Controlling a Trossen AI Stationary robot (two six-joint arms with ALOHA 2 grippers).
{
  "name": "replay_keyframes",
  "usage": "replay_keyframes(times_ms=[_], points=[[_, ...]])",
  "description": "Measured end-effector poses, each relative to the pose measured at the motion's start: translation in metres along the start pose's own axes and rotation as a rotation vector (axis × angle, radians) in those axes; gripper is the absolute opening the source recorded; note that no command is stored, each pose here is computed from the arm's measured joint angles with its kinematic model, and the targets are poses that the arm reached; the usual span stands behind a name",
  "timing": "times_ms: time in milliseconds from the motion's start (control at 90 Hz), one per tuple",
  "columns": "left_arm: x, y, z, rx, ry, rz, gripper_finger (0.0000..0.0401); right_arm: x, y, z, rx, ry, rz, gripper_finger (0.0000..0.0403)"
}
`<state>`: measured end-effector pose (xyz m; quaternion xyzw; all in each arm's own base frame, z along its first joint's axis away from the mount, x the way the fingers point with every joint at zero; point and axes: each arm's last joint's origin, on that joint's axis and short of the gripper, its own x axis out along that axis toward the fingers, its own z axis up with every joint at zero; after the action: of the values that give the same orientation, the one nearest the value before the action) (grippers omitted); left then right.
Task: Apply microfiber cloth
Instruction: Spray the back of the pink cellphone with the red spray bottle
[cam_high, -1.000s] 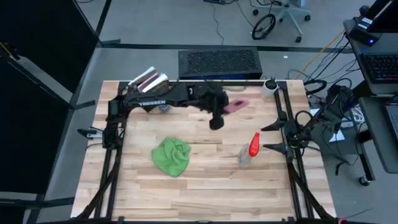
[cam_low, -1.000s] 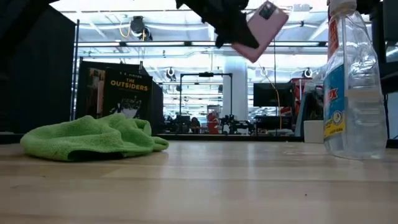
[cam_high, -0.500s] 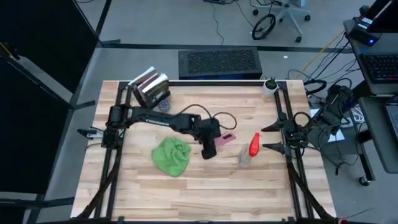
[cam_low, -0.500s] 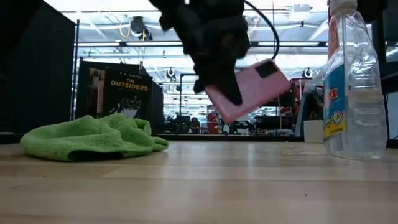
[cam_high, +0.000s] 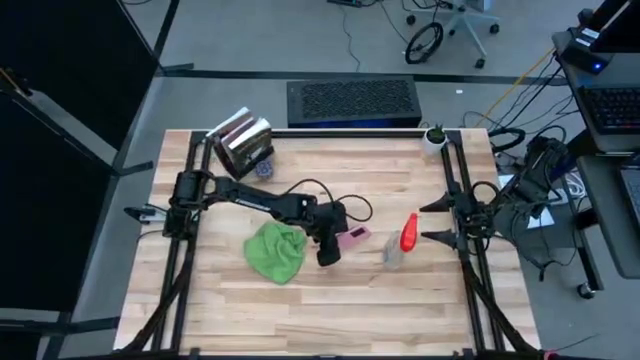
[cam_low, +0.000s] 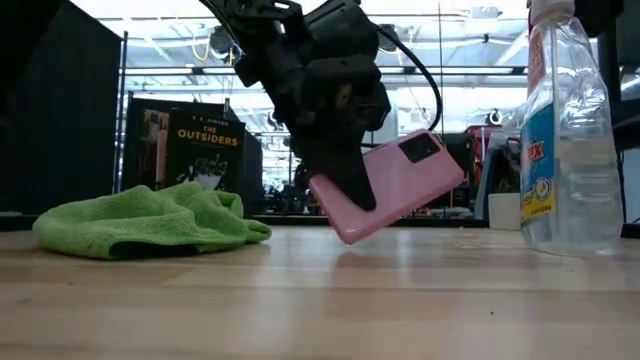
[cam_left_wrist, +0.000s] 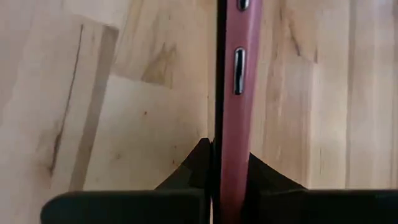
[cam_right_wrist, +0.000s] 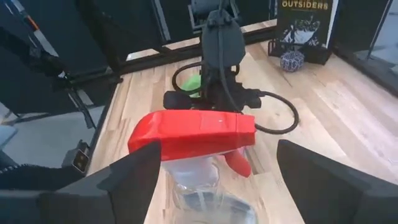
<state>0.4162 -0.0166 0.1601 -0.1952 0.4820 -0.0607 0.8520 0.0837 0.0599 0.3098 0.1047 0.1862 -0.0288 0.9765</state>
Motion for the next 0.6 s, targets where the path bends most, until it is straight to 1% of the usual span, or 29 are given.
replay_keyframes(times_ms=[156,411,511,600], points=[[-0.0002,-0.0005,-0.0022,-0.001,0.031,-0.034,0.0011,0.0,0.0,0.0,0.043,0.0,0.001,0.0302],[-0.0009,-0.0016,-0.007,-0.02,0.098,-0.099,0.0011,0.0,0.0,0.0,0.048,0.0,0.0,0.0302],[0.0007,-0.0015,-0.0088,-0.015,0.113,-0.1,0.0013,0.0,0.0,0.0,0.053,0.001,0.001,0.0302],[0.0037,-0.0002,-0.01,-0.004,0.12,-0.098,0.0023,0.0,0.0,-0.0001,0.053,0.001,0.0,0.0302]])
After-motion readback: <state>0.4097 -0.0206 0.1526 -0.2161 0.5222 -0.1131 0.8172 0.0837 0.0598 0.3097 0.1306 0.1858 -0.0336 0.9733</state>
